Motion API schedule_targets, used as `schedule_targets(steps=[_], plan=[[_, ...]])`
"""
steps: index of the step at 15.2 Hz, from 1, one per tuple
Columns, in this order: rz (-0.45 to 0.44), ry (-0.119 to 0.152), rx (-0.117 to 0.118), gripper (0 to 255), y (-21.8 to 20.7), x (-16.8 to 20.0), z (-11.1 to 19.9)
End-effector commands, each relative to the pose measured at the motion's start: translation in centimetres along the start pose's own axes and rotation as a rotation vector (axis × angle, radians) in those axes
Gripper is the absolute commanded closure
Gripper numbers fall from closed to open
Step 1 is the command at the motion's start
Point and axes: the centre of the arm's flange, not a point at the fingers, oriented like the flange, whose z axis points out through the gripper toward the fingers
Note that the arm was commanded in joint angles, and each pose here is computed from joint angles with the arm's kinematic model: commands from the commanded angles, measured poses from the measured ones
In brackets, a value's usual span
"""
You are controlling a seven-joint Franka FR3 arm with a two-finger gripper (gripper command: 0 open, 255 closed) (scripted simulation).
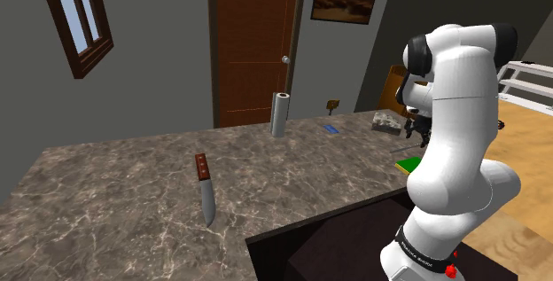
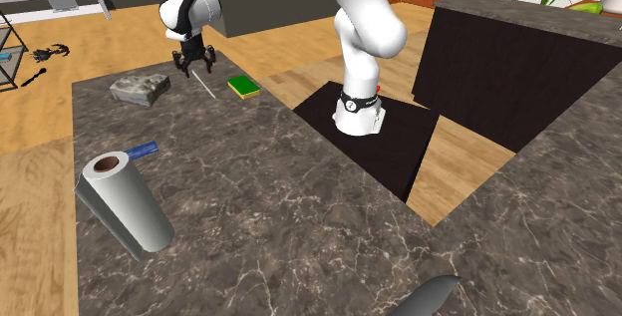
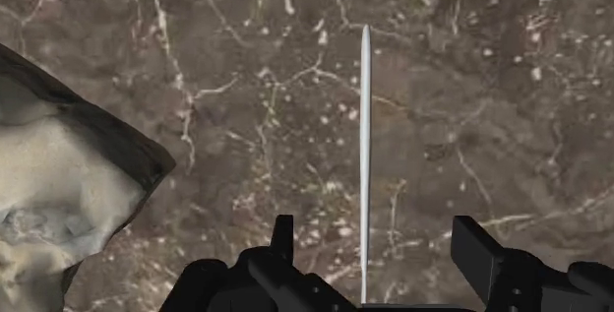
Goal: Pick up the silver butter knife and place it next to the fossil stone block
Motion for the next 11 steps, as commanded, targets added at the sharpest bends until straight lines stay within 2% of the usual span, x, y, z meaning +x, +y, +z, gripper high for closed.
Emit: schedule_targets(steps=[1, 3, 7, 11], plan=[[0.0, 0.0, 0.0, 0, 0.0, 0.0, 0.0], [0.0, 0.0, 0.0, 0, 0.0, 0.0, 0.0], [0.0, 0.0, 0.0, 0, 0.0, 0.0, -5.0], [0.0, 0.0, 0.0, 0, 0.0, 0.0, -5.0]])
